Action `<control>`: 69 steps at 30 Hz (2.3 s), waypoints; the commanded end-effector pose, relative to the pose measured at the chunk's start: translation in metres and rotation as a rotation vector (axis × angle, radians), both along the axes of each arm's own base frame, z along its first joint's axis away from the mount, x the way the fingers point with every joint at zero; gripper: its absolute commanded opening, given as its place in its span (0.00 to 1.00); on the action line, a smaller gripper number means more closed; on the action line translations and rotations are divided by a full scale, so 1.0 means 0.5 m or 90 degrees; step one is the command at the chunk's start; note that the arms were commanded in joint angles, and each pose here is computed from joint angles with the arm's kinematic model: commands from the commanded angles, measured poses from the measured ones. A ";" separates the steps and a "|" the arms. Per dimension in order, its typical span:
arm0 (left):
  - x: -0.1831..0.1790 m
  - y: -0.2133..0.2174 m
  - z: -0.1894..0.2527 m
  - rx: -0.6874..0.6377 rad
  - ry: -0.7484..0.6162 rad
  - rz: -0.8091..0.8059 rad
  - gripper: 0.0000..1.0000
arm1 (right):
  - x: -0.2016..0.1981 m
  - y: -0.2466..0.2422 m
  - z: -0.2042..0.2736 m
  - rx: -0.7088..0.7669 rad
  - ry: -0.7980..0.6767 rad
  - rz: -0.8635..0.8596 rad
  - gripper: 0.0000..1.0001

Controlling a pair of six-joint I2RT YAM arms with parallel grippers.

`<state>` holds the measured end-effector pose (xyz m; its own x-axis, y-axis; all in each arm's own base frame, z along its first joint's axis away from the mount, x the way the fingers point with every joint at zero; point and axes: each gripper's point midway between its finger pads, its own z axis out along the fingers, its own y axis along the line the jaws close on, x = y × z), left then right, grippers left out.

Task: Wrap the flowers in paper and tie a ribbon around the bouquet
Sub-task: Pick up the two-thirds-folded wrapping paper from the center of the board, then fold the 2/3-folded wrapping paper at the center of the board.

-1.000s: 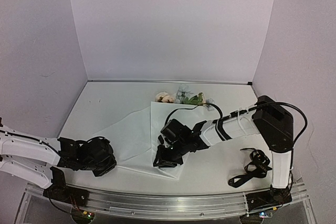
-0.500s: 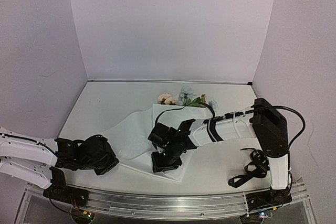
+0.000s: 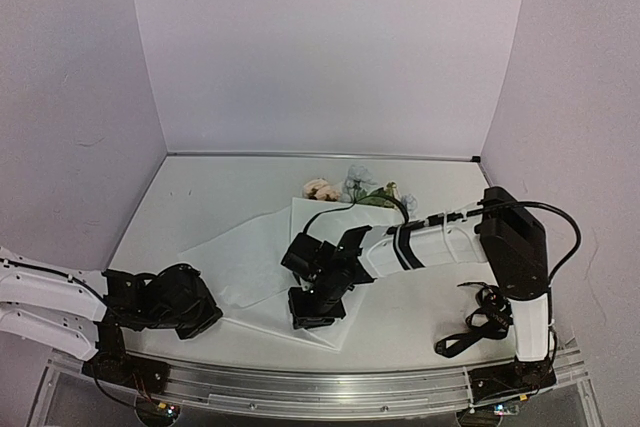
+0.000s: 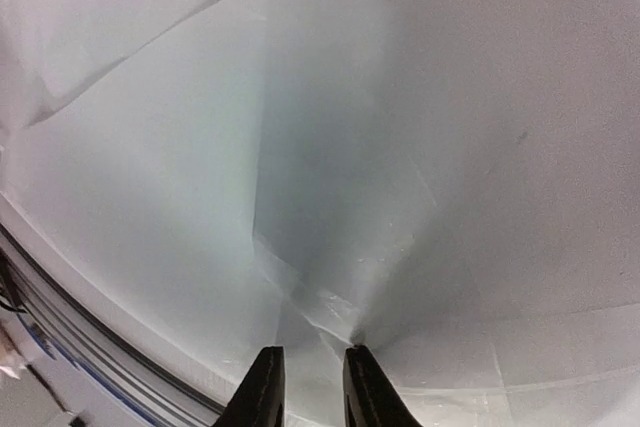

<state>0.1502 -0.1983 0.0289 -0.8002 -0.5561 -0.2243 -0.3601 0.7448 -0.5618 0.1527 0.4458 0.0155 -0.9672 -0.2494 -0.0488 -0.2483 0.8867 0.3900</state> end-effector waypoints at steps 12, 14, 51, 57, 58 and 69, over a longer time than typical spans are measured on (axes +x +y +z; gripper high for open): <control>0.010 -0.007 0.005 -0.001 -0.023 -0.012 0.00 | 0.000 0.099 -0.029 0.112 0.102 -0.128 0.10; 0.009 -0.008 0.004 0.000 -0.023 -0.015 0.00 | 0.001 0.103 -0.026 0.122 0.105 -0.136 0.10; 0.043 -0.076 0.154 -0.017 -0.196 -0.157 0.00 | -0.034 0.122 -0.034 0.199 0.184 -0.166 0.08; 0.031 -0.142 0.215 -0.021 -0.266 -0.280 0.00 | -0.035 0.119 -0.044 0.196 0.180 -0.160 0.09; 0.027 -0.152 0.221 -0.028 -0.277 -0.300 0.00 | -0.035 0.114 -0.043 0.193 0.177 -0.157 0.09; -0.017 -0.233 0.222 -0.061 -0.317 -0.474 0.00 | -0.055 0.139 0.022 0.250 0.219 -0.077 0.09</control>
